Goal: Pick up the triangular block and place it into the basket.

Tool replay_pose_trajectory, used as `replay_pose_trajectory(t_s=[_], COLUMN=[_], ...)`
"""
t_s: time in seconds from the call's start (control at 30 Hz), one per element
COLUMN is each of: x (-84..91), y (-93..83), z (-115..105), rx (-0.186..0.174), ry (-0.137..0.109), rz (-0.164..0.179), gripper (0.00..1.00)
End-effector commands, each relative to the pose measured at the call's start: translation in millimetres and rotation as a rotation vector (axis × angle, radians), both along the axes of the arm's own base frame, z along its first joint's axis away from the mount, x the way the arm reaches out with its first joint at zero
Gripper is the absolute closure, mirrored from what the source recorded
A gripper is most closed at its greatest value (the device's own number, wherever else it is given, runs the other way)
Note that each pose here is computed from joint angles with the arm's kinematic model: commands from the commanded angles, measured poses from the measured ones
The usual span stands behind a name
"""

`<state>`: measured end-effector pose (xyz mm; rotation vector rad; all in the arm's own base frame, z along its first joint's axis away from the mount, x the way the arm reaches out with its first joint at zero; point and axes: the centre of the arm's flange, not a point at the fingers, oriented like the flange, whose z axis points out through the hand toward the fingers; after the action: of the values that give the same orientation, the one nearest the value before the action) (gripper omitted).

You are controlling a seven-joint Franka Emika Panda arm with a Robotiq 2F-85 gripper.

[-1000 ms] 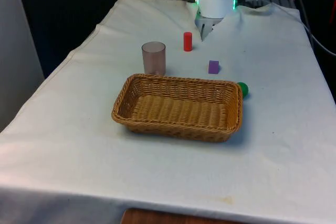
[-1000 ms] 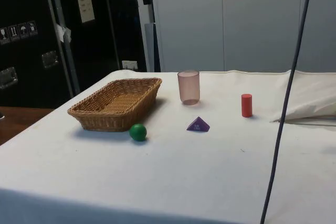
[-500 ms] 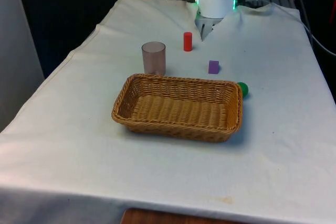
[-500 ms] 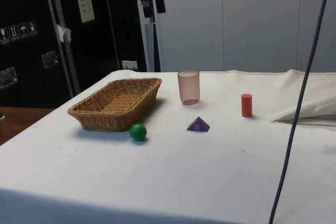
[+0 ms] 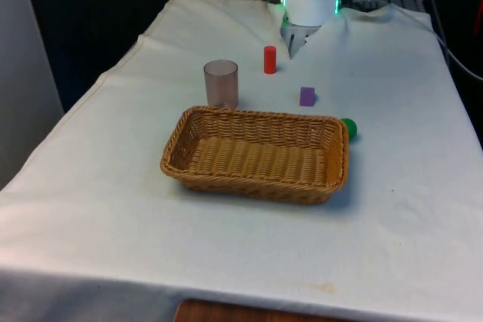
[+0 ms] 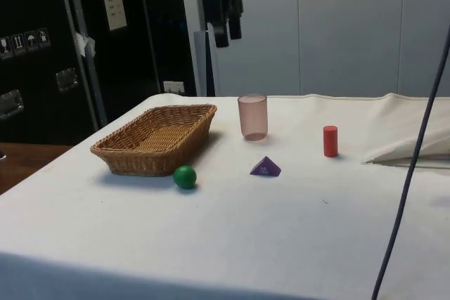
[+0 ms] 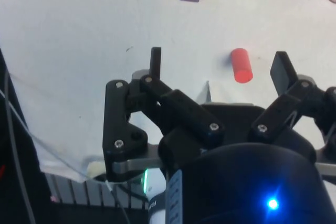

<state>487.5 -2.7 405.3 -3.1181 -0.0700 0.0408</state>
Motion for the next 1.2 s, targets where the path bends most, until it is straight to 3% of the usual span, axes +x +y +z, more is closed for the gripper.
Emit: replay_pose_trajectory(t_s=[0.0,0.03,0.07,0.1,0.27,0.33,0.37,0.4,0.63,1.17], x=[-3.0,-5.4,-4.5,-10.1,-20.2,-25.5,-24.0,-27.1,-36.3,-56.1], y=[0.6,0.3,0.3,0.6,1.9,2.5,1.7,2.7,7.9,25.0], z=[-2.6,-6.4,-6.9,-12.5,-28.8,-39.6,-37.6,-43.8,-64.4,-110.5], rx=[-0.008,-0.008,0.001,-0.008,-0.009,-0.008,0.002,-0.009,-0.001,-0.022], ry=[-0.014,-0.016,-0.003,-0.019,-0.026,-0.026,-0.014,-0.026,-0.022,-0.054], rz=[-0.002,-0.002,0.001,-0.001,0.003,0.005,0.007,0.003,-0.004,-0.050], gripper=[0.00,0.00,0.00,0.00,0.00,0.00,0.00,0.00,0.00,0.00])
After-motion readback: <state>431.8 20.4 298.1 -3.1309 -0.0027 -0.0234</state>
